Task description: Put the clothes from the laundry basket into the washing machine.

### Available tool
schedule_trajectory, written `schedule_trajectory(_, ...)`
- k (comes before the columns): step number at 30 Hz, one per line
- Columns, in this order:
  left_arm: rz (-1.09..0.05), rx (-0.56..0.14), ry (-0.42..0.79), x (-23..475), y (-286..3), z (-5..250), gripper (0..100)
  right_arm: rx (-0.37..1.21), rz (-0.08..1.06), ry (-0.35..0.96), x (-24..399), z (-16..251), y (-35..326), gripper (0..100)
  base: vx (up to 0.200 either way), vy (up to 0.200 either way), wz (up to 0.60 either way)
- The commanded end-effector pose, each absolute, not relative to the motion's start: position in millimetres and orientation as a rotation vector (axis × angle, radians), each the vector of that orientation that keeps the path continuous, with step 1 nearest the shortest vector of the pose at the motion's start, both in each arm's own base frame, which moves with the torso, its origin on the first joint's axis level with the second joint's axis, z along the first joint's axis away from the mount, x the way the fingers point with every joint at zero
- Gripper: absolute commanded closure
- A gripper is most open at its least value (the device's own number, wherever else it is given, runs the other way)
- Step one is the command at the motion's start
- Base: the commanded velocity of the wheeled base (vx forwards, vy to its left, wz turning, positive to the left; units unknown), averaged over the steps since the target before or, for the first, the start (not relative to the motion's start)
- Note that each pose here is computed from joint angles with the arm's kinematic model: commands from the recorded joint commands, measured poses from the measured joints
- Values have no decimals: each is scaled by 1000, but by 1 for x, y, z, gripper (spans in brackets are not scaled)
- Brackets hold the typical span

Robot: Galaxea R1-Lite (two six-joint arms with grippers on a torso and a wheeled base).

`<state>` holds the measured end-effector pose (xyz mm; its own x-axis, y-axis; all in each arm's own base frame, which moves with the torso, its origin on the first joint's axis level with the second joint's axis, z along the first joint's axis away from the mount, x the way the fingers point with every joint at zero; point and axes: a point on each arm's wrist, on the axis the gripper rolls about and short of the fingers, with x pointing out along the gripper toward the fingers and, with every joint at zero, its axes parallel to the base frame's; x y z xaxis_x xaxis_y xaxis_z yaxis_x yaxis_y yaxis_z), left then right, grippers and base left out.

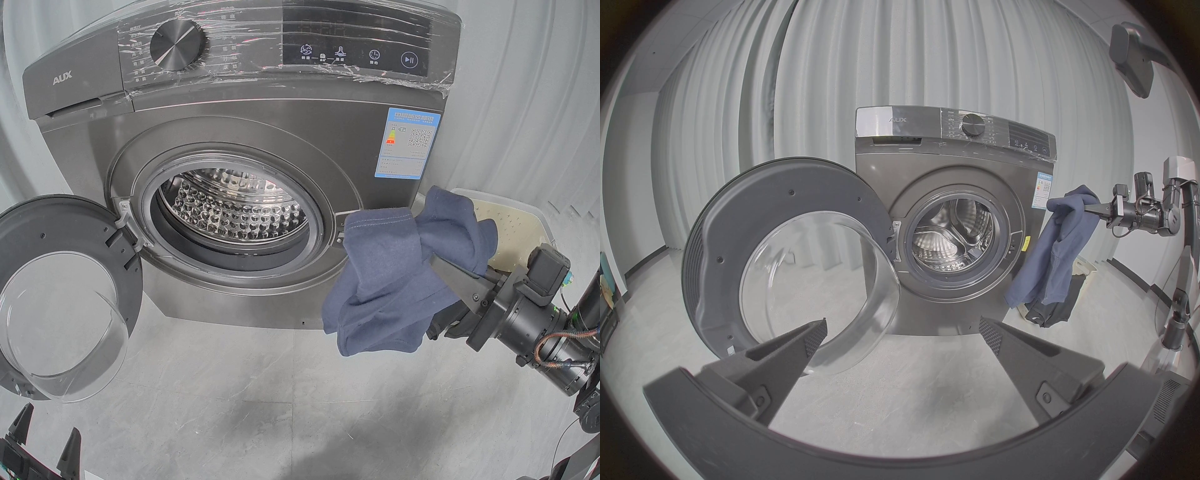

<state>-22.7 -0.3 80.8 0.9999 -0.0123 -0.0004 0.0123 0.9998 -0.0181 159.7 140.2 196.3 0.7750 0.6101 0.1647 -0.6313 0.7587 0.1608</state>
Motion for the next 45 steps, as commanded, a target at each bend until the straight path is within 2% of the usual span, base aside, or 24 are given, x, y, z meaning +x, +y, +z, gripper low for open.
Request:
schedule_trajectory(1,-12,-18,2,-23,0,76,0,213,677,-103,160,196,140,100,0,0,0)
schedule_trajectory(4,-12,-18,3,-23,0,76,0,212,675,-101,160,196,140,100,0,0,0)
schedule_trajectory(22,-12,-18,2,-23,0,76,0,214,672,-98,161,195,141,100,0,200,0)
schedule_trajectory(37,-12,-20,2,-23,0,76,0,215,675,-97,161,195,141,100,0,0,0)
schedule_trajectory(45,-11,-20,3,-23,0,76,0,215,675,-95,161,195,141,100,150,0,0)
